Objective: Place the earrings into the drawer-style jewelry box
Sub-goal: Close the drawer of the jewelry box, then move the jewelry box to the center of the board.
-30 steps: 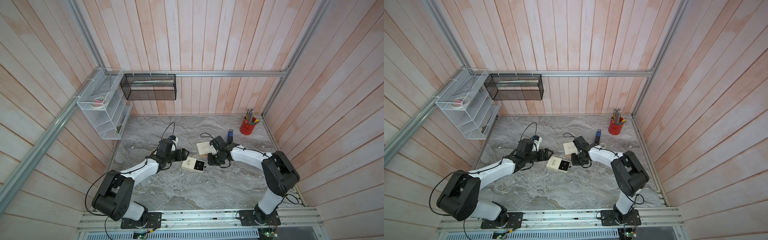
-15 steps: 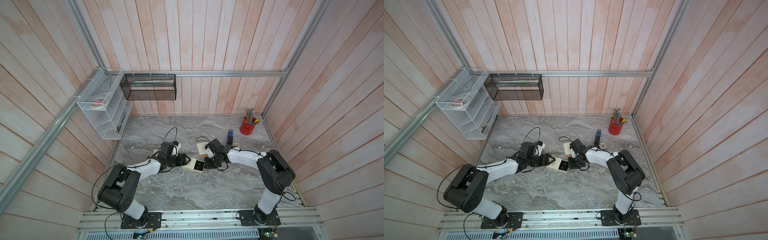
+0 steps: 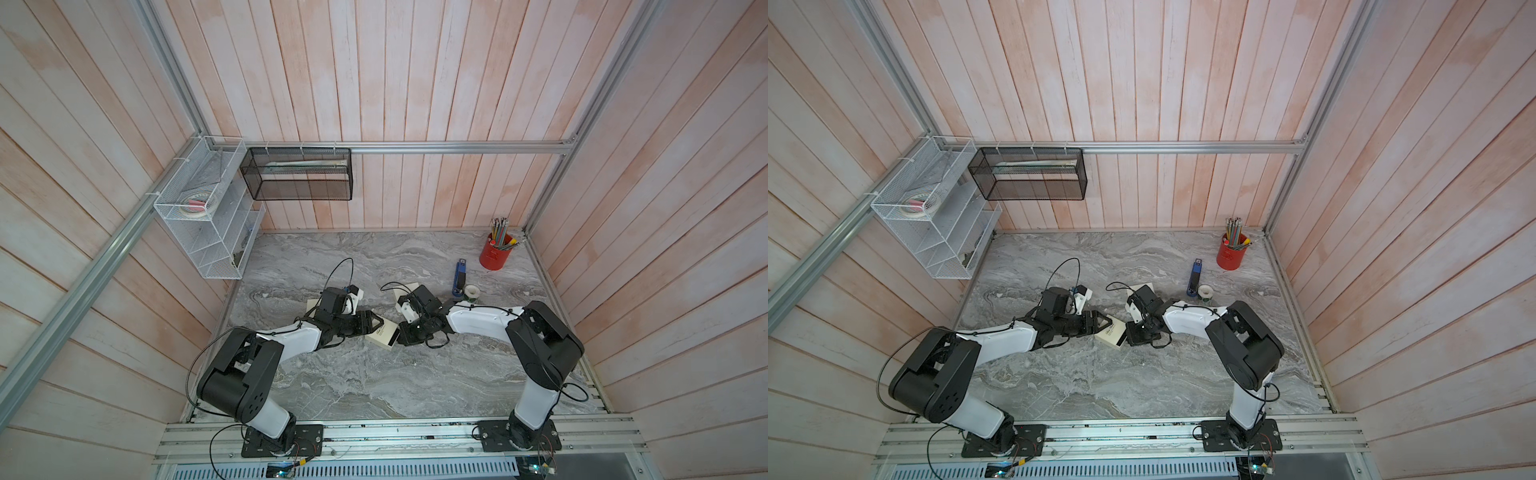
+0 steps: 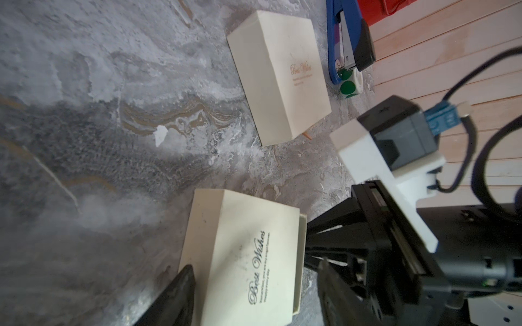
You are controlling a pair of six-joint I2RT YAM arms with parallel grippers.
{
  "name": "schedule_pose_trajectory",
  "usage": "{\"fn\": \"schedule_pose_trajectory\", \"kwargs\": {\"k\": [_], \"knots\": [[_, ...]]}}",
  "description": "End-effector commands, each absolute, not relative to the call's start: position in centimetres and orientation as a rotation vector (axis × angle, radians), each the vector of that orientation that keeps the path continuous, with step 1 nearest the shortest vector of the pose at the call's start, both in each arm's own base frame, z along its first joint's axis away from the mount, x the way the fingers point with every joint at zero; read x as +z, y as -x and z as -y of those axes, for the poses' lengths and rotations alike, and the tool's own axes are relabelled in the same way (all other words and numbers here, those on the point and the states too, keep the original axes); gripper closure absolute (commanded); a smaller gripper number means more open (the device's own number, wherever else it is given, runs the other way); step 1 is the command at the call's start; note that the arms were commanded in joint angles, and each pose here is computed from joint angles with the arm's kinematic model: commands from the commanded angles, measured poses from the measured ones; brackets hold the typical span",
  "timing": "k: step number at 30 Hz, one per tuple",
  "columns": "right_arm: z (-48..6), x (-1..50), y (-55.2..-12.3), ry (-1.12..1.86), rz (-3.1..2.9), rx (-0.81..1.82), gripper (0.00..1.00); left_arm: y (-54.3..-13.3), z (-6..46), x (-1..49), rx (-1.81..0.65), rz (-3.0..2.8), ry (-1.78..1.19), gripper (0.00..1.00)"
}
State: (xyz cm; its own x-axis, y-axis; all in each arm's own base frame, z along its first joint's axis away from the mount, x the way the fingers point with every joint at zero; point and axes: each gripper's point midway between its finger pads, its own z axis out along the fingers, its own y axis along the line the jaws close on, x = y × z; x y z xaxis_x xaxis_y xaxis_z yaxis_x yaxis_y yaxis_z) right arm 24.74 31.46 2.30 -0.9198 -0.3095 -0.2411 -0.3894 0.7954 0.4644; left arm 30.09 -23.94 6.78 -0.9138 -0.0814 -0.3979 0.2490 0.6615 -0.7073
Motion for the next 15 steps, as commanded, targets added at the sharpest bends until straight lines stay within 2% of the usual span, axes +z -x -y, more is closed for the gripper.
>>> {"fn": "schedule_pose_trajectory", "kwargs": {"k": [1, 11, 15], "knots": [[-33.7, 3.0, -25.1, 0.581, -2.779, 0.865, 0.89, -30.2, 24.3, 7.0, -1.174, -2.463, -0.151, 0.31], [-34.0, 3.7, -26.3, 0.576, -2.731, 0.786, 0.85, -32.6, 23.7, 8.0, -1.11, -2.443, -0.113, 0.3], [-33.3, 3.6, -26.2, 0.625, -2.726, 0.71, 0.8, -33.7, 21.2, 9.4, -1.007, -2.398, -0.029, 0.24]]}}
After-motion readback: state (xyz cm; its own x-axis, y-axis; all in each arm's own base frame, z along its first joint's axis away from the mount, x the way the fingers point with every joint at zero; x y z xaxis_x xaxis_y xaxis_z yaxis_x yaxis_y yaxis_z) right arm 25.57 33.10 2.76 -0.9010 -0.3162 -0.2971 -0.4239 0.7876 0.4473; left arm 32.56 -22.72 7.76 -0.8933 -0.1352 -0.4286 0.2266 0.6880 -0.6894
